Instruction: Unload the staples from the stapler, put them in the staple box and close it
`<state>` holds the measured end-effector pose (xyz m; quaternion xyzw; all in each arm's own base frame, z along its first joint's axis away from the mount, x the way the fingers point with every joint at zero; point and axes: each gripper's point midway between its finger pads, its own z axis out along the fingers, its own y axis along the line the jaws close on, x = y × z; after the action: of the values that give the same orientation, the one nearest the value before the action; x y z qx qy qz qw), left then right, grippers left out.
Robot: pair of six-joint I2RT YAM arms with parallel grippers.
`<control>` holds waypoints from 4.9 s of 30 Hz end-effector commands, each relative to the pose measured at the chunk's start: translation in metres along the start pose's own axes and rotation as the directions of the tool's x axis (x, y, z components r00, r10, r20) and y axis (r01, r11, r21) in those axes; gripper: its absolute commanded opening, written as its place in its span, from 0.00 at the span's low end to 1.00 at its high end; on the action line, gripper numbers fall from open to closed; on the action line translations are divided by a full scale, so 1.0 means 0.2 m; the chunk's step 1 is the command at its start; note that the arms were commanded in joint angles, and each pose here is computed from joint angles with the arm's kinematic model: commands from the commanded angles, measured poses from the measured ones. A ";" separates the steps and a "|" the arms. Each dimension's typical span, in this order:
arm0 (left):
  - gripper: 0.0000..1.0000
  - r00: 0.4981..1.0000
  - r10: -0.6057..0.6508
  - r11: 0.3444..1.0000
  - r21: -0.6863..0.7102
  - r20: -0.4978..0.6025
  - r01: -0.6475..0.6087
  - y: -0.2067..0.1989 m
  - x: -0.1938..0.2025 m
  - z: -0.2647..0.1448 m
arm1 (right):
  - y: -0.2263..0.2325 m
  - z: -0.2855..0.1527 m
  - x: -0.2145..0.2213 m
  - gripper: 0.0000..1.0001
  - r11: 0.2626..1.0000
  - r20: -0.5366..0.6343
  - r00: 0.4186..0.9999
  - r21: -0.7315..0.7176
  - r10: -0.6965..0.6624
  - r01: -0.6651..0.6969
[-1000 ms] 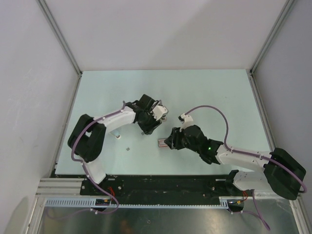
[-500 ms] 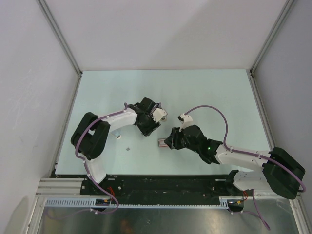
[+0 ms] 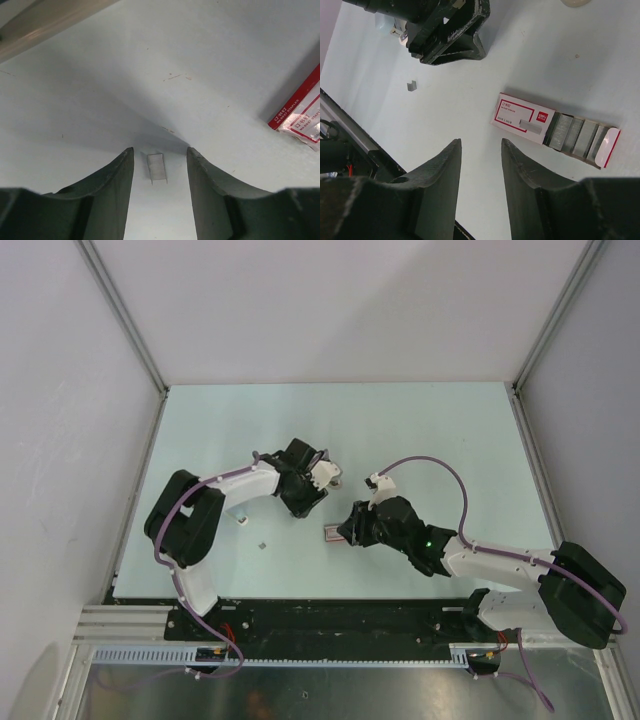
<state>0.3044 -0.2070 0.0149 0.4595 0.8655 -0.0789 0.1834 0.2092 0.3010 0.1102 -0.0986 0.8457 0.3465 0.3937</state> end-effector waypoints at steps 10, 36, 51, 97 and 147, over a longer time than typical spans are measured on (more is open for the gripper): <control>0.51 0.998 -0.017 1.000 0.010 -0.057 0.018 0.00 0.14 0.05 | 0.02 0.01 -0.05 0.41 1.000 0.039 0.999 -0.016 0.015 -0.014; 0.52 0.997 -0.006 0.999 -0.041 -0.072 0.004 0.06 0.22 0.00 | 0.02 0.01 -0.06 0.41 1.000 0.043 0.999 -0.011 0.016 -0.015; 0.43 0.998 0.004 0.997 0.076 -0.064 0.001 -0.03 0.20 0.02 | 0.02 0.01 -0.05 0.40 1.000 0.040 0.999 -0.011 0.018 -0.017; 0.13 0.793 -0.412 0.564 0.809 0.448 -0.164 -0.51 -0.87 -1.50 | 0.48 -0.65 -0.94 0.76 0.858 0.554 0.810 -0.495 0.193 0.135; 0.12 0.766 -0.469 0.555 0.821 0.441 -0.133 -0.54 -0.83 -1.48 | 0.65 -0.52 -1.00 0.33 0.710 0.421 0.822 -0.703 0.382 0.030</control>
<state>0.2348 -0.3077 0.3299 0.3315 0.6770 -0.6289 0.1903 0.2342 0.3057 0.3345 -0.0349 0.5634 0.6570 0.4998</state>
